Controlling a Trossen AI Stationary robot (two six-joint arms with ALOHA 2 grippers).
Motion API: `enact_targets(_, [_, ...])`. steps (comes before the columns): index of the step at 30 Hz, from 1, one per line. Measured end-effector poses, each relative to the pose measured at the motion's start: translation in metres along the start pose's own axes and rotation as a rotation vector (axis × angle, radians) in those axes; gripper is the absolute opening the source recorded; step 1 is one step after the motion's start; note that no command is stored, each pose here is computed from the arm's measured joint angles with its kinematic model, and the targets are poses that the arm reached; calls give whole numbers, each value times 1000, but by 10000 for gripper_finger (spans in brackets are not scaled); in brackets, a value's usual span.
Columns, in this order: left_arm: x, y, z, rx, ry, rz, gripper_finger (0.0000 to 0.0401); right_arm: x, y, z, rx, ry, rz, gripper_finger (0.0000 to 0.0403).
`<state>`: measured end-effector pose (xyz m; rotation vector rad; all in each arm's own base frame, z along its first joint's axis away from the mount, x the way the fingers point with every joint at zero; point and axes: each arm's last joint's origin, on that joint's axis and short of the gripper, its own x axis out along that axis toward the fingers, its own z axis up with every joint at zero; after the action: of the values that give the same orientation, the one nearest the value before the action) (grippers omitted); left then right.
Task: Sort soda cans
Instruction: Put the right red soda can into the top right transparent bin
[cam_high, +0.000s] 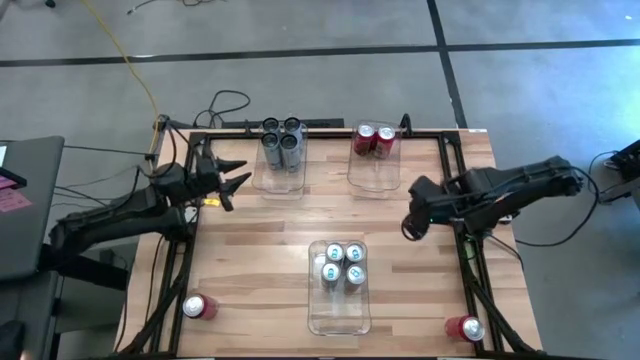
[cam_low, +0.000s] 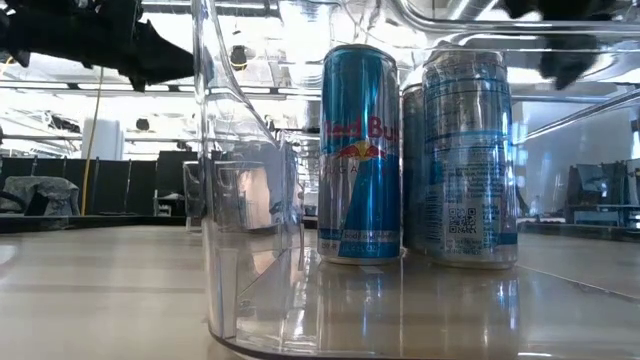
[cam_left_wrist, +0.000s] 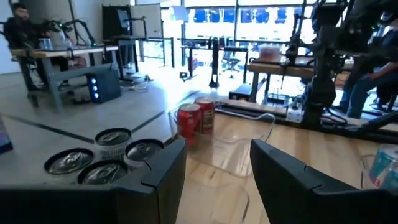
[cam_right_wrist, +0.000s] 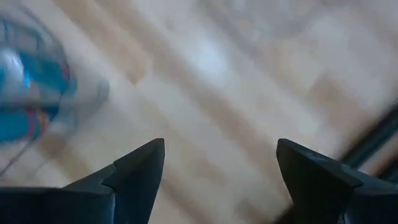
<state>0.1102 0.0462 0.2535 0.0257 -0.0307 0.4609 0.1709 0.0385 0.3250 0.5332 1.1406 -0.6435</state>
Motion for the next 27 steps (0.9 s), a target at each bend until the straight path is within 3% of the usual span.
enact_targets(6, [3, -4, 19, -18, -27, -33, 173, -7, 11, -25, 67, 192, 84, 328])
enact_targets(11, [18, -11, 30, 32, 8, -78, 187, -12, 16, -42, 132, 360, 122, 328])
enact_targets(22, [63, -32, 61, 126, -22, -255, 233, -23, 23, -71, 378, 675, 59, 328])
enact_targets(27, [64, -29, 73, 169, -8, -152, 248, -26, 31, -87, 439, 731, 7, 328])
